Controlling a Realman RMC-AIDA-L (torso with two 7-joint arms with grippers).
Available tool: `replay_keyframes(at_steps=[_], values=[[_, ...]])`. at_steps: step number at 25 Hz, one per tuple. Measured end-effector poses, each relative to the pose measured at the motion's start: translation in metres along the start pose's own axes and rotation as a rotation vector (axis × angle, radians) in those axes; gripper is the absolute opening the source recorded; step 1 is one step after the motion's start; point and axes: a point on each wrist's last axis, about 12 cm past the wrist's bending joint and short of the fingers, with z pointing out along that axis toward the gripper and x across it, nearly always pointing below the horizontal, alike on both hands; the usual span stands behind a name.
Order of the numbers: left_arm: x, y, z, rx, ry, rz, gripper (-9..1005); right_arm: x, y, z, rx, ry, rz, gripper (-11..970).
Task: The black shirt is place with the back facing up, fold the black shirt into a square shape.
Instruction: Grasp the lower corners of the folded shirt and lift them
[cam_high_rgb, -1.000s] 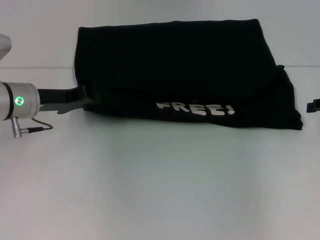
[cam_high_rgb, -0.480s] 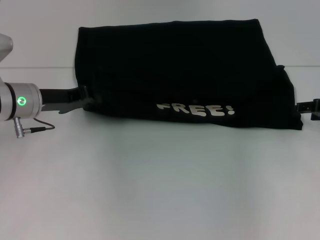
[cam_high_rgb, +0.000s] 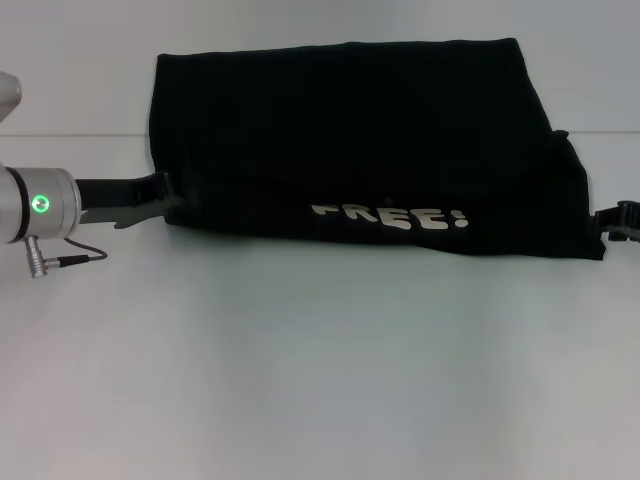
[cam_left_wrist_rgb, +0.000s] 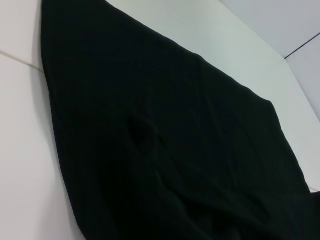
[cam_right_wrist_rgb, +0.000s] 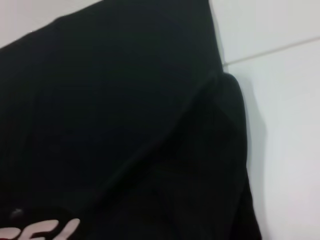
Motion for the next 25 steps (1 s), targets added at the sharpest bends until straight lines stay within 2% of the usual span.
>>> replay_keyframes(at_steps=[4, 14, 20, 25], values=[[0.000, -0.001, 0.000, 0.002, -0.001, 0.001, 3, 0.004, 0.003, 0.007, 0.018, -0.008, -0.010, 391], [0.000, -0.001, 0.003, -0.001, -0.006, -0.004, 2, 0.004, 0.011, 0.014, 0.030, -0.009, -0.043, 383], [0.000, -0.002, 0.003, 0.001, -0.008, -0.005, 2, 0.006, 0.012, 0.016, 0.027, -0.002, -0.040, 516], [-0.001, -0.002, 0.003, 0.003, -0.010, -0.005, 2, 0.006, 0.020, 0.020, 0.013, 0.006, -0.052, 580]])
